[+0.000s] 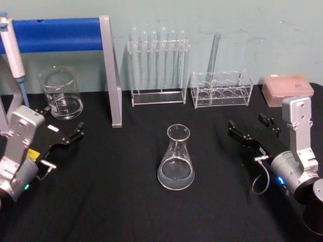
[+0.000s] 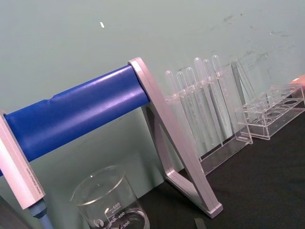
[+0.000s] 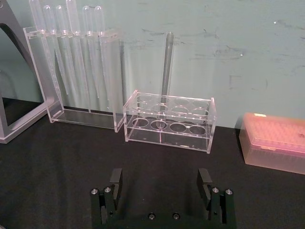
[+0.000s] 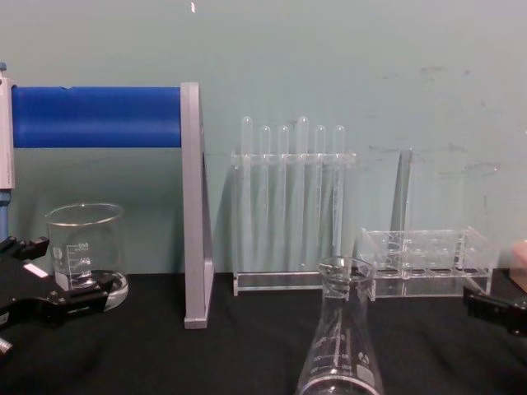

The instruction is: Grasp the erlenmeyer flask with one hand, shake it three times, then place it back.

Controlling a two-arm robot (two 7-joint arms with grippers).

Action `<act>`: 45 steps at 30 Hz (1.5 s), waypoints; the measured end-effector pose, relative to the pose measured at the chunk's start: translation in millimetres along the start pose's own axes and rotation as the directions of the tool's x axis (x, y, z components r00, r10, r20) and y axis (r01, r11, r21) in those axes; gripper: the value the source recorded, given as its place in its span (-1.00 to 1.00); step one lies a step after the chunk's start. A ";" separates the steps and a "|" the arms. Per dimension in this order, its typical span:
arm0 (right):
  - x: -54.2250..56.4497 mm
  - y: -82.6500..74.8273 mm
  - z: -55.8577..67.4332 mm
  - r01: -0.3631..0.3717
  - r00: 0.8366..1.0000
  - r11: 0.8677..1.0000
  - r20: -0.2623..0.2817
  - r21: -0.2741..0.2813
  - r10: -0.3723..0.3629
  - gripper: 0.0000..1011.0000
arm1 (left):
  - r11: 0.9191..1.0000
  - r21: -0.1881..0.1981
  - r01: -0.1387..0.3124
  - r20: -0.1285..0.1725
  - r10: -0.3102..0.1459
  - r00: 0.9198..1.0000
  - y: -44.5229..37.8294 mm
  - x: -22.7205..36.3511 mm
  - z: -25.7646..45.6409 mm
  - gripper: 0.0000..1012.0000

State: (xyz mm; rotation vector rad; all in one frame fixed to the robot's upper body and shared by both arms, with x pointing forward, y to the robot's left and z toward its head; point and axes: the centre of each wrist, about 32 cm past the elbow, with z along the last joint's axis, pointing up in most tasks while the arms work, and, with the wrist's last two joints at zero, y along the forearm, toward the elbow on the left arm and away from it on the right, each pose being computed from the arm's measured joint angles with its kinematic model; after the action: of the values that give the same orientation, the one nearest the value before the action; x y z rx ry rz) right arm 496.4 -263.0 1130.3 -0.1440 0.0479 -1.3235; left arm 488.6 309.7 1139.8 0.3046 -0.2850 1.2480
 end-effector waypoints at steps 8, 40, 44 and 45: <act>0.0 0.1 0.1 0.000 1.000 1.000 0.001 0.000 0.000 0.98 | 1.000 0.000 0.000 0.000 0.000 1.000 0.0 0.0 0.0 0.98; -0.1 0.1 0.1 0.001 1.000 1.000 0.001 0.000 -0.001 0.98 | 1.000 0.000 0.000 0.000 0.000 1.000 0.0 0.0 0.0 0.98; -0.1 0.1 0.1 0.001 1.000 1.000 0.001 0.000 -0.001 0.98 | 1.000 0.000 0.000 0.000 0.000 1.000 0.0 0.0 0.0 0.98; -0.1 0.1 0.1 0.001 1.000 1.000 0.001 0.000 -0.001 0.98 | 1.000 0.000 0.000 0.000 0.000 1.000 0.0 0.0 0.0 0.98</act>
State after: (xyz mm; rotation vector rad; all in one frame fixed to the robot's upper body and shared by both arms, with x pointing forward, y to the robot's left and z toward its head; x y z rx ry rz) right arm 496.5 -262.9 1130.5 -0.1442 0.0472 -1.3244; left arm 488.6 309.7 1139.8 0.3046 -0.2850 1.2479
